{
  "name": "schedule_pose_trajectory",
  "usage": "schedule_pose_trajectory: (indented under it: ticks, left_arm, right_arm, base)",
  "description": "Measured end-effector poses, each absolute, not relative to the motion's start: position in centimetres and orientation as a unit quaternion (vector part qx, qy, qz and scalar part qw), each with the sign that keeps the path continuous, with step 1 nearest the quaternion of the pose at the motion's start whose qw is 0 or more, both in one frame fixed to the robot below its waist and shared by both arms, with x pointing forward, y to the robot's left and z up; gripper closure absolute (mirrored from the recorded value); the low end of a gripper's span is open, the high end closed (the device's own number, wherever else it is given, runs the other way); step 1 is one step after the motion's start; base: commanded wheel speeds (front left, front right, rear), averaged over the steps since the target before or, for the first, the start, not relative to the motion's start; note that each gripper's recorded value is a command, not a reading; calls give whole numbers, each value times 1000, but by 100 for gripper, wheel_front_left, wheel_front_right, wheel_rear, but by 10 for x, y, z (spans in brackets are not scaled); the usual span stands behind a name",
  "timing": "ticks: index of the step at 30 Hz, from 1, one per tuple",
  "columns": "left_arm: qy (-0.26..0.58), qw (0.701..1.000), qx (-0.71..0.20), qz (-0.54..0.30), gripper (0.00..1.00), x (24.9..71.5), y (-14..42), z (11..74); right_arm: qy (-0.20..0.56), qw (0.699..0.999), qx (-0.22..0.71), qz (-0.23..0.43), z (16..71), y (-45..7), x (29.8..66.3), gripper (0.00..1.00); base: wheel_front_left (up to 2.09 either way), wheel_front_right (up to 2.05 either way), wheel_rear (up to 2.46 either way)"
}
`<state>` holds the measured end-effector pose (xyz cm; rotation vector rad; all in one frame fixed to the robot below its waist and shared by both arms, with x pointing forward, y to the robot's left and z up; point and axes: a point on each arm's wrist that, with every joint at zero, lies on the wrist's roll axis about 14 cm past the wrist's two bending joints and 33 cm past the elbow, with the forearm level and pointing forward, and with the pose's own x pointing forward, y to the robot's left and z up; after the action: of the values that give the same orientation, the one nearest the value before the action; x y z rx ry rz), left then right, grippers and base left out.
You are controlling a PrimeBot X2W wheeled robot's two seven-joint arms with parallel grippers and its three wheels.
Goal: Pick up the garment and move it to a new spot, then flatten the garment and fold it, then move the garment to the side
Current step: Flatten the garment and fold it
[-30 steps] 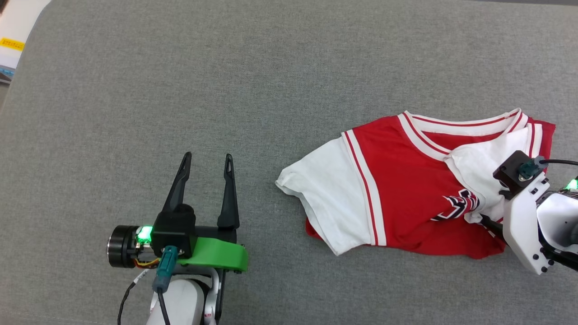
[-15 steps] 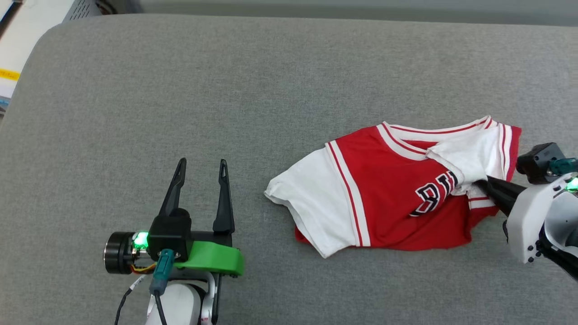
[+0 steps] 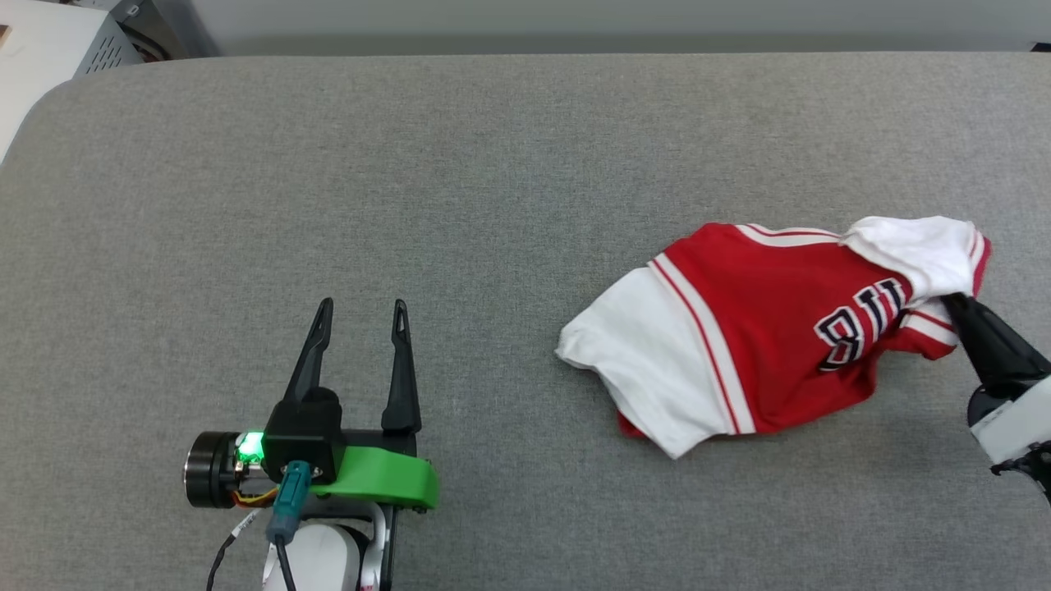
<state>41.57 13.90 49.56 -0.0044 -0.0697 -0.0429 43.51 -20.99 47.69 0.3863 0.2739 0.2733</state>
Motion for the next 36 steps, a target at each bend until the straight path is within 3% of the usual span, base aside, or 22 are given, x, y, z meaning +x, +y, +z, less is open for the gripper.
schedule_pose_trajectory:
  ticks: [11,12,21,25,26,27,28,31,36]
  left_arm:
    - [-32,999,-3,-26,0,415,136,494]
    - [-30,999,-4,-26,0,414,136,493]
    - [-26,999,-6,-30,0,414,133,490]
    - [-26,999,-6,-34,0,413,130,490]
    - [-27,999,-7,-35,0,413,130,491]
    - [-27,999,-7,-35,0,413,130,491]
    - [-28,999,-7,-36,0,412,129,492]
    - [-29,999,-7,-38,0,409,128,493]
    - [-32,999,-8,-39,0,404,127,497]
  right_arm:
    - [59,925,368,-75,462,-307,419,100]
    - [39,913,380,-143,452,-343,406,100]
    - [76,872,358,-324,391,-419,332,100]
    - [97,870,335,-348,379,-426,320,100]
    - [95,872,331,-347,381,-426,323,66]
    - [97,878,321,-341,383,-426,326,49]
    - [98,884,309,-337,385,-427,327,0]
    - [93,903,266,-325,399,-435,331,0]
    - [2,939,164,-304,474,-464,346,0]
  base:
    - [0,0,0]
    - [0,0,0]
    - [0,0,0]
    - [0,0,0]
    - [0,0,0]
    - [0,0,0]
    - [0,0,0]
    - [0,0,0]
    - [0,0,0]
